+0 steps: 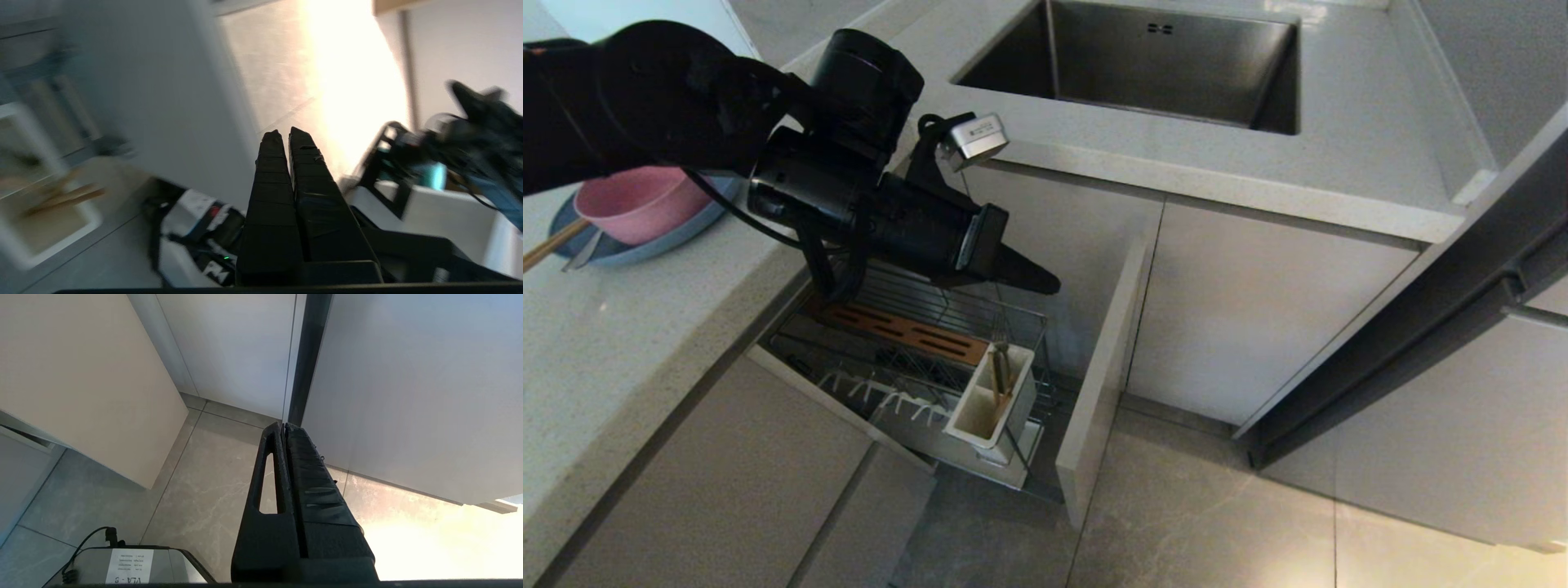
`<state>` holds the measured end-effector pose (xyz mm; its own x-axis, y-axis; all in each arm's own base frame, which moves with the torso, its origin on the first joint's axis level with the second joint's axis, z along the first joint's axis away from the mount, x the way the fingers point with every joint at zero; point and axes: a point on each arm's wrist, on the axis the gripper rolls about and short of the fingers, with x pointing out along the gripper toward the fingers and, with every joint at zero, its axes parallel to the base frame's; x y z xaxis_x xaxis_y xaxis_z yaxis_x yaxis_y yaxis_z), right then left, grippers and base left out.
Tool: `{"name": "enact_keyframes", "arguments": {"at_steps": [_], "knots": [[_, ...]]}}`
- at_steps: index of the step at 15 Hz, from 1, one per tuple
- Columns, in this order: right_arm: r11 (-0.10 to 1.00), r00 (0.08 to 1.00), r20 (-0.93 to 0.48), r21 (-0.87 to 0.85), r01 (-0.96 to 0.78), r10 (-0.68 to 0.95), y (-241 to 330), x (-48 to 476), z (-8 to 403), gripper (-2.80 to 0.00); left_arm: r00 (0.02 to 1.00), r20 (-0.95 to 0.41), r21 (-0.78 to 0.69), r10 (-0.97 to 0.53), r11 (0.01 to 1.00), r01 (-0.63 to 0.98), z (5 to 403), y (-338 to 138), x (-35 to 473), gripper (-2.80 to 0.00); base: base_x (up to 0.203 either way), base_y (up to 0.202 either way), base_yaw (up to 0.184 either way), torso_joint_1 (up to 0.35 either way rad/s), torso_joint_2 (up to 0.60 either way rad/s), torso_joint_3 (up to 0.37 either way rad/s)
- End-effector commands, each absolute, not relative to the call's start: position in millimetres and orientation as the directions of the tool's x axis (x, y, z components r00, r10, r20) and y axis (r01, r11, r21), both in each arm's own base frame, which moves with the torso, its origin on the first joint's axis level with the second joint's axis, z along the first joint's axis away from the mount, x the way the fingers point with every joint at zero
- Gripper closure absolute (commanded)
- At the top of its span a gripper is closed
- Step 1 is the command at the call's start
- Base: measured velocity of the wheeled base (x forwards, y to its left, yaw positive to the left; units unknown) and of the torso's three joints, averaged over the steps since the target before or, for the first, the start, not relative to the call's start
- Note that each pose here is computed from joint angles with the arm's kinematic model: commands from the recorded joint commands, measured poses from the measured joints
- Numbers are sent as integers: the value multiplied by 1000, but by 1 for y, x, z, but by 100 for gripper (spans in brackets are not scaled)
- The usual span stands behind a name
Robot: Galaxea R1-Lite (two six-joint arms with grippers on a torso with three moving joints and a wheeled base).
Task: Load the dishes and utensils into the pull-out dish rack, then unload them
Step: Close the cupboard
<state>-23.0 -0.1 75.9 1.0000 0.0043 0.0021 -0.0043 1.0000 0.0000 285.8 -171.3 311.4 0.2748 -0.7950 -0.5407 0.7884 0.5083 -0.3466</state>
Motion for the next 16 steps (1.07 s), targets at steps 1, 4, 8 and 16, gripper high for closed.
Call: {"name": "enact_keyframes", "arguments": {"at_steps": [1, 4, 8, 16], "knots": [[1000, 1000, 0, 0, -5, 5, 0, -23, 76, 0, 249, -540, -358, -804, 487, 797, 310, -176, 284, 0, 0, 0, 0, 0, 0, 0], [1000, 1000, 0, 0, -5, 5, 0, -23, 76, 0, 187, -532, -373, -826, 427, 824, 308, -191, 277, 0, 0, 0, 0, 0, 0, 0], [1000, 1000, 2, 0, -5, 5, 0, -23, 76, 0, 98, -554, -396, -827, 365, 843, 294, -219, 271, 0, 0, 0, 0, 0, 0, 0], [1000, 1000, 0, 0, -5, 5, 0, -23, 76, 0, 41, -655, -424, -755, 411, 807, 254, -245, 281, 0, 0, 0, 0, 0, 0, 0]]}}
